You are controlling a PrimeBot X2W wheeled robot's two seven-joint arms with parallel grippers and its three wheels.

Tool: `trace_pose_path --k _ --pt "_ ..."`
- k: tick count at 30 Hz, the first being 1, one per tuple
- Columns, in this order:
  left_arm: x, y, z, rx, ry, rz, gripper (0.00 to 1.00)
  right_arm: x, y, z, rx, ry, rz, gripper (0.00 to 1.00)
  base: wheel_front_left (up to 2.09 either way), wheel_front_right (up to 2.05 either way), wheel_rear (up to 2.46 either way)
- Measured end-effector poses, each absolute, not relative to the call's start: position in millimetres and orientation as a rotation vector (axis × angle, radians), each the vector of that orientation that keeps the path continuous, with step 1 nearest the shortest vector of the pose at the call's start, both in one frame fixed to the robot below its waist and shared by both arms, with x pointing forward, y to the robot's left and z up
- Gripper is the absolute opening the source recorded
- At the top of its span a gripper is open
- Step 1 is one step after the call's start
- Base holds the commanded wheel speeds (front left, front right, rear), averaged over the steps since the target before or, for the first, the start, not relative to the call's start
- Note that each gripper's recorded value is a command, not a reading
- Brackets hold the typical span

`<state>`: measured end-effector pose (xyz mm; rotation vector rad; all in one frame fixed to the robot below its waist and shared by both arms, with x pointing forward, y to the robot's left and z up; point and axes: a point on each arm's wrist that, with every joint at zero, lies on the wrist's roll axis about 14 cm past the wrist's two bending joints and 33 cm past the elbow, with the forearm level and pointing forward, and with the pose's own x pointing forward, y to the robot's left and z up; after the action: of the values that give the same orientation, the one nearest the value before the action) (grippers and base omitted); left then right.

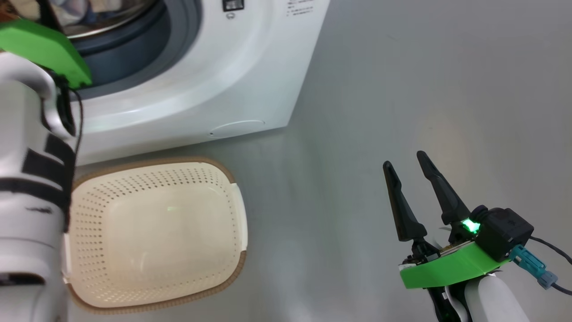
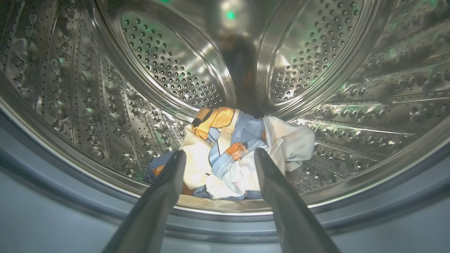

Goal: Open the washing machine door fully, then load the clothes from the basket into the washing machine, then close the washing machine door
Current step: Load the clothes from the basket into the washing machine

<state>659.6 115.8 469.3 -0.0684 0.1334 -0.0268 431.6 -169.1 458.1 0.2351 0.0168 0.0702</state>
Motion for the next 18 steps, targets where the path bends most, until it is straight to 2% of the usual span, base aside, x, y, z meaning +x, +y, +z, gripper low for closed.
trace_pose_path --k 18 --pt "566.1 125.9 467.5 -0.128 0.088 -0.058 1.0 417.9 -157.9 484.0 0.206 -0.041 0.115 1.0 0.0 0.0 0.0"
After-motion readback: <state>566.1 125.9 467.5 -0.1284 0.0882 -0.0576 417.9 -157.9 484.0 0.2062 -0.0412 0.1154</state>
